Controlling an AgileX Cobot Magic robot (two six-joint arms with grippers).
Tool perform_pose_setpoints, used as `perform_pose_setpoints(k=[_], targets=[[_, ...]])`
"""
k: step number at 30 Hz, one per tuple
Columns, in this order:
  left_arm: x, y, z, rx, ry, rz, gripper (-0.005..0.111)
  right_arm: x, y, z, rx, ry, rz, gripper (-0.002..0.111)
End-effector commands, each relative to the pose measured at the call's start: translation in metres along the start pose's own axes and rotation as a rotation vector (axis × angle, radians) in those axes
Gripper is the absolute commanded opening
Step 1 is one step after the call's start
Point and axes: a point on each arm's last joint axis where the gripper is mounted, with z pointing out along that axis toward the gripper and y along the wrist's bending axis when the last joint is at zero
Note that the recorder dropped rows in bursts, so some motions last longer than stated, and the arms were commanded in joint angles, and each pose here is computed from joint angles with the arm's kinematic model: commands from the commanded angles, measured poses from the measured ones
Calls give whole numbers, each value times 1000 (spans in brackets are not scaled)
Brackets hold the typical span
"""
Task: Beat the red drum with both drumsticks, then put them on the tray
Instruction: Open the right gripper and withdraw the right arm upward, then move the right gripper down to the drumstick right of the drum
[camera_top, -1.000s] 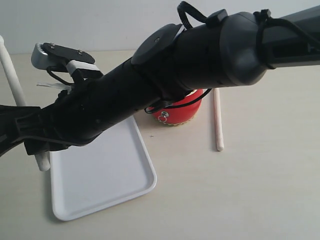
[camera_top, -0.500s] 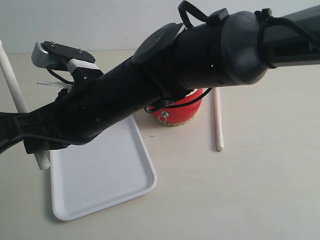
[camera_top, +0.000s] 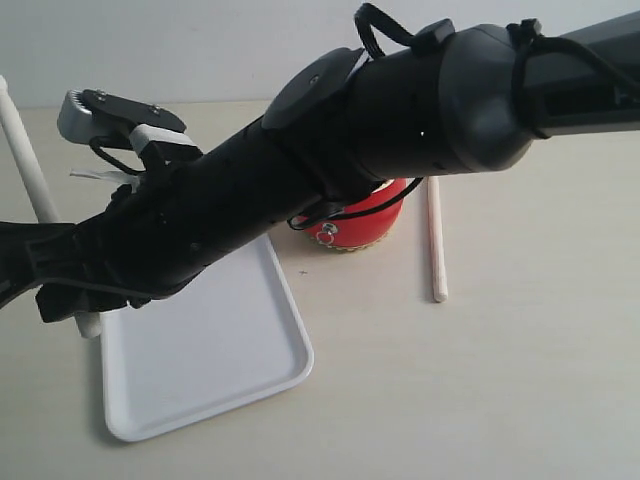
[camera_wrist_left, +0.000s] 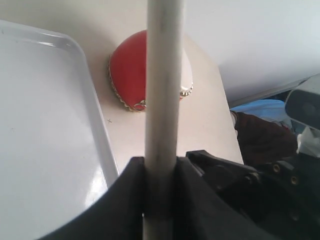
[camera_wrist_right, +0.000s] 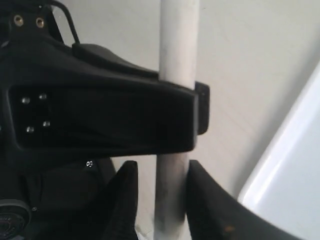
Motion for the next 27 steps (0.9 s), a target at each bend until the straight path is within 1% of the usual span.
perform_pose_setpoints(k=[1,5,10,11,13,16,17,18,19,20,23,25,27], targets=[[-1,0,0,11,-11,-2,0,-2,7,-8,-12,-6,-3,41],[-4,2,-2,-2,-30,12,0,-8,12,-26,8,-25,-21,44],[-3,7,-3,-51,-23,28,0,-13,19,-66,146,-23,-86,44],[-3,7,-3,-55,-16,34,0,-15,21,-79,196,-31,-111,44],[-2,7,-3,-56,-13,36,0,-17,22,-98,270,-53,-115,44],[-2,7,-3,-56,-13,36,0,-22,21,-138,449,-113,-149,43],[-2,7,-3,-54,-12,36,0,-23,18,-152,521,-143,-135,43],[-2,7,-3,-52,-11,36,0,-24,16,-165,594,-162,-151,43],[-2,7,-3,-50,-13,35,0,-24,13,-175,651,-182,-127,43],[-2,6,-3,-48,-12,35,0,-25,8,-189,735,-200,-119,43],[-3,5,-3,-35,-17,28,0,-24,-11,-211,896,-194,-56,43],[-3,5,-3,-29,-17,29,0,-23,-28,-217,956,-169,-1,43],[-3,4,-3,-25,-16,30,0,-23,-45,-217,984,-138,46,43]])
